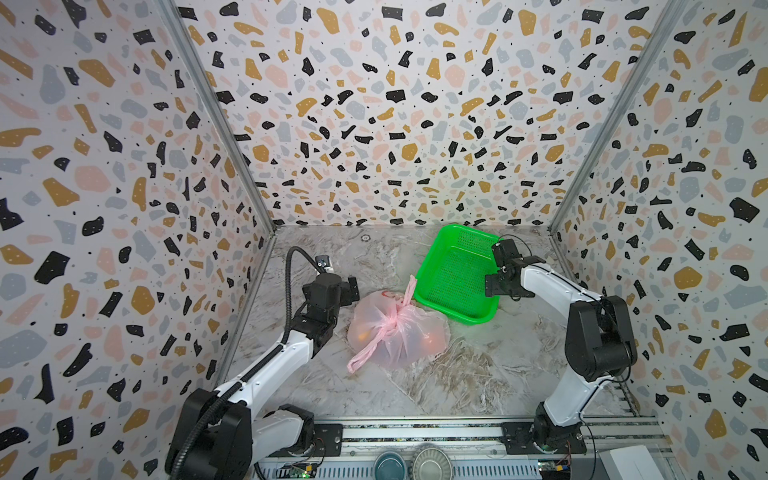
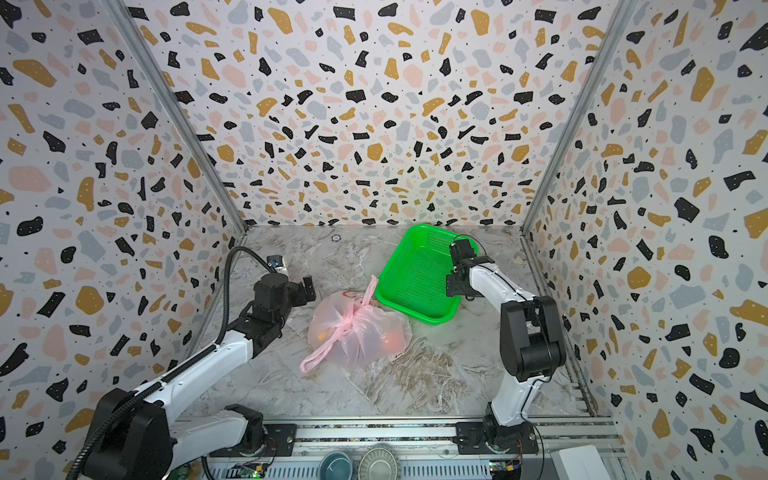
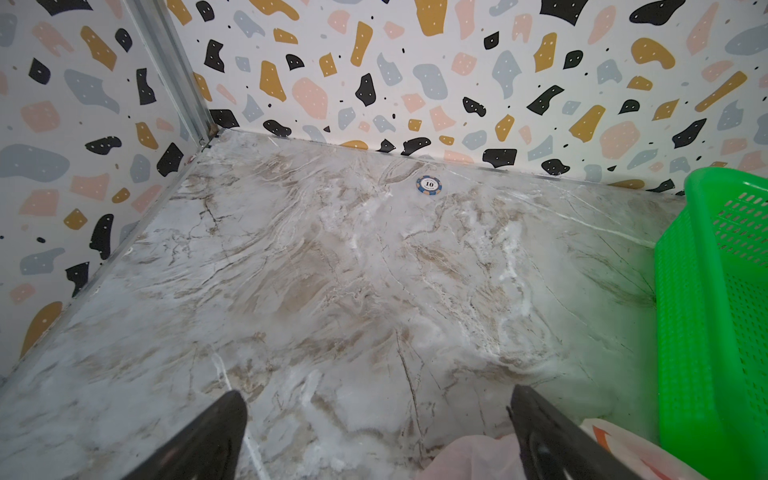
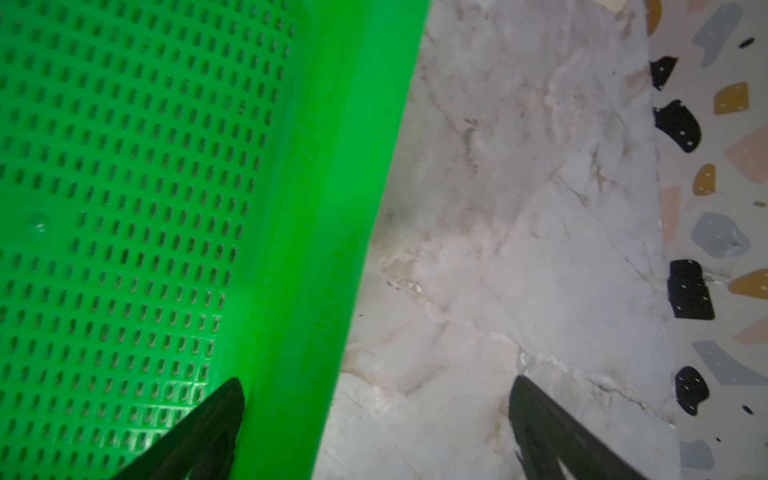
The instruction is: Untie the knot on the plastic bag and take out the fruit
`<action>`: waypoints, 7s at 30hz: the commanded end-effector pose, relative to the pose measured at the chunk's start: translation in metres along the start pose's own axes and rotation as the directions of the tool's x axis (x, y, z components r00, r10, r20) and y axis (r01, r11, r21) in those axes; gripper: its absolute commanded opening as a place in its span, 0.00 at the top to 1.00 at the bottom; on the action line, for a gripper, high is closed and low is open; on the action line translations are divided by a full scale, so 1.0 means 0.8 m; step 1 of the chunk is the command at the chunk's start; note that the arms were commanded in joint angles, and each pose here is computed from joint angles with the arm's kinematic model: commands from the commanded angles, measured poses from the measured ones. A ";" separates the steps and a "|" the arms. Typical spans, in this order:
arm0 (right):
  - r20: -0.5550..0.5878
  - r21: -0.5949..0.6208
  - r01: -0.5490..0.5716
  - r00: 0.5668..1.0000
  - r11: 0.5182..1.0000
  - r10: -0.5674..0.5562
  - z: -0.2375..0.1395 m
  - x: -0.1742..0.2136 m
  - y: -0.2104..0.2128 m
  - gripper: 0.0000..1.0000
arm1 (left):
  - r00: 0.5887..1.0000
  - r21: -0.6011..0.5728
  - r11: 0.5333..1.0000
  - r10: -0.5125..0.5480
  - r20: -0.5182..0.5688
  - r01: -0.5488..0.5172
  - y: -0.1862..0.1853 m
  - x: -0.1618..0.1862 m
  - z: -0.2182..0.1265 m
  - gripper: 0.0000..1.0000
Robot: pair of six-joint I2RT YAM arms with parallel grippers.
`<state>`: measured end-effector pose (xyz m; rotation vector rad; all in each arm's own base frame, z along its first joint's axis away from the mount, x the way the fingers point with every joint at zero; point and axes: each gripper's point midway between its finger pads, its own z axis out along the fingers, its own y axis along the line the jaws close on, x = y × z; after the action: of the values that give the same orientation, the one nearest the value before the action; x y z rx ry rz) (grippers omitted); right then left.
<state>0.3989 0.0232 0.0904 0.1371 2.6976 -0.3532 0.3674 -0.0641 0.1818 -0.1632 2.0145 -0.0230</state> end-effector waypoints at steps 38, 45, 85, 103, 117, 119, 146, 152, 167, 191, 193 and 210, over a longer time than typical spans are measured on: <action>0.171 -0.258 0.148 0.980 0.955 -0.106 -0.071 -0.087 0.285 0.28 | 0.994 0.274 0.959 0.095 -0.062 -0.075 -0.062 0.009 -0.052 0.00; 0.139 -0.219 0.204 0.974 0.954 -0.176 -0.056 -0.077 0.262 0.49 | 0.992 0.249 0.964 0.113 -0.060 -0.095 -0.057 0.006 -0.050 0.00; 0.012 0.129 0.347 0.936 0.929 -0.352 0.038 -0.115 0.068 0.60 | 0.991 0.239 0.968 0.096 -0.091 -0.072 -0.063 0.017 -0.029 0.00; 0.143 -0.017 0.387 0.914 0.922 -0.381 -0.084 -0.126 0.112 0.40 | 0.984 0.205 0.971 0.144 -0.107 -0.120 -0.052 0.017 -0.034 0.00; 0.610 -0.536 0.724 0.688 0.434 -0.393 -0.292 0.058 0.283 0.19 | 0.965 0.172 0.966 0.219 -0.142 -0.193 -0.033 0.020 -0.056 0.00; 0.628 -0.569 0.742 0.670 0.354 -0.395 -0.299 0.085 0.297 0.18 | 0.960 0.172 0.963 0.233 -0.152 -0.207 -0.032 0.021 -0.057 0.00; 0.664 -0.289 0.909 0.417 0.301 -0.620 -0.222 0.127 0.317 1.00 | 0.934 0.324 0.907 0.328 -0.143 -0.269 -0.072 0.018 -0.056 0.01; 0.630 -0.200 0.920 0.384 0.337 -0.675 -0.211 0.105 0.275 1.00 | 0.915 0.451 0.838 0.391 -0.104 -0.307 -0.109 0.015 -0.065 0.01; 0.689 -0.085 0.923 0.328 0.376 -0.647 -0.211 0.061 0.251 1.00 | 0.850 0.692 0.580 0.517 0.095 -0.430 -0.195 0.014 -0.105 0.02; 0.719 -0.145 0.921 0.350 0.362 -0.601 -0.204 0.079 0.259 1.00 | 0.751 0.786 0.383 0.644 0.149 -0.485 -0.253 0.063 -0.071 0.46; 0.721 -0.144 0.921 0.349 0.362 -0.599 -0.204 0.079 0.259 1.00 | 0.743 0.785 0.383 0.655 0.140 -0.486 -0.250 0.069 -0.068 0.45; 0.739 -0.165 0.905 0.377 0.393 -0.558 -0.211 0.071 0.258 1.00 | 0.762 0.796 0.414 0.642 0.088 -0.441 -0.251 0.087 -0.060 0.95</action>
<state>0.3114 0.2678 0.1475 -1.3574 1.9301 0.1344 0.3148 -0.2711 0.1504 1.1670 2.0284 -0.5190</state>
